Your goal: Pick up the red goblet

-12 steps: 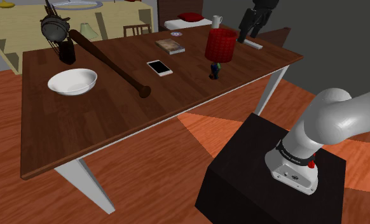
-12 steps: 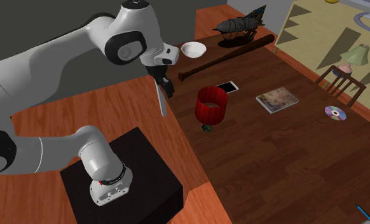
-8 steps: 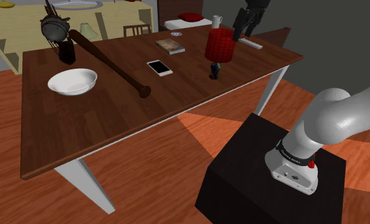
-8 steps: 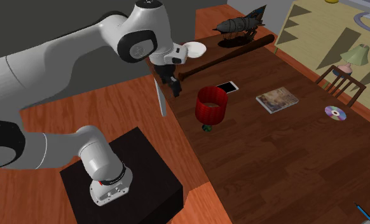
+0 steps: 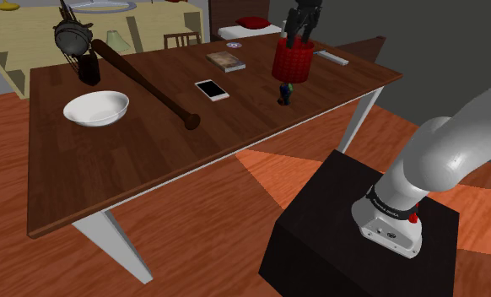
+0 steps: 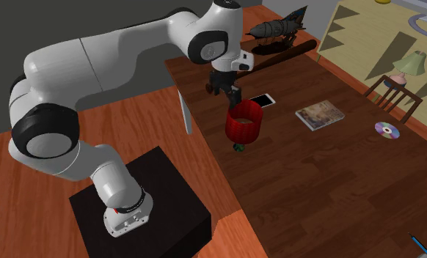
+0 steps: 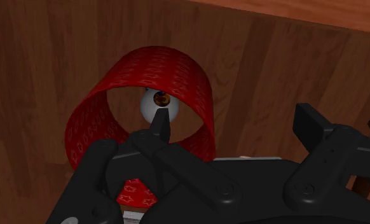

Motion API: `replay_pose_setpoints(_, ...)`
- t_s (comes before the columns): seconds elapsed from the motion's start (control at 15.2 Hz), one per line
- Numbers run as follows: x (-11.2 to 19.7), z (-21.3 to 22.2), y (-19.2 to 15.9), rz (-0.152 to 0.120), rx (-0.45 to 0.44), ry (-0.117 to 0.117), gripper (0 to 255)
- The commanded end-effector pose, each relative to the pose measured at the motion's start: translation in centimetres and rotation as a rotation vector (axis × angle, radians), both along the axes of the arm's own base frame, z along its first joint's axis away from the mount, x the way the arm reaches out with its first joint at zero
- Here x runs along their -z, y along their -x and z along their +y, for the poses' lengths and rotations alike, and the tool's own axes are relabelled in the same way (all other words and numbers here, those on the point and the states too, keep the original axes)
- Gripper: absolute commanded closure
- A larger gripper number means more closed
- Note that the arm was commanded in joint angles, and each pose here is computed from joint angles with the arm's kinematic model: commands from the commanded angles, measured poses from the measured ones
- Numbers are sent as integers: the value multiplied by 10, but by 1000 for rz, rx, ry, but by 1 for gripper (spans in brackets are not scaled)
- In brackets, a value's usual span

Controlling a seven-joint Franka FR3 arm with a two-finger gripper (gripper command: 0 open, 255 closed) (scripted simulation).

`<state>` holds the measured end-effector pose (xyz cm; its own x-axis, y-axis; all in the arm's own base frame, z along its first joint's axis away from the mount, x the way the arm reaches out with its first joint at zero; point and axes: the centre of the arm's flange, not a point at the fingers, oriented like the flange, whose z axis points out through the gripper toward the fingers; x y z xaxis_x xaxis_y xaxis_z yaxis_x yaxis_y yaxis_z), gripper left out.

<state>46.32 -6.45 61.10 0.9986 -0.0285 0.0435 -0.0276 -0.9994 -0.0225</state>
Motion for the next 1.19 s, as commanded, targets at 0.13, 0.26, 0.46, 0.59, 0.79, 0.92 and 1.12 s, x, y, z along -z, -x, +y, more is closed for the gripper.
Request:
replay_pose_setpoints(0.13,8,-12,-41,36,-20,-4,0)
replay_pose_setpoints(0.26,18,-12,-41,36,-20,-4,0)
replay_pose_setpoints(0.46,34,-12,-41,36,-20,-4,0)
replay_pose_setpoints(0.59,48,-12,-41,36,-20,-4,0)
replay_pose_setpoints(0.79,48,-12,-41,36,-20,-4,255)
replay_pose_setpoints(0.92,48,-11,-41,36,-20,-4,255)
replay_pose_setpoints(1.12,48,-12,-41,36,-20,-4,255)
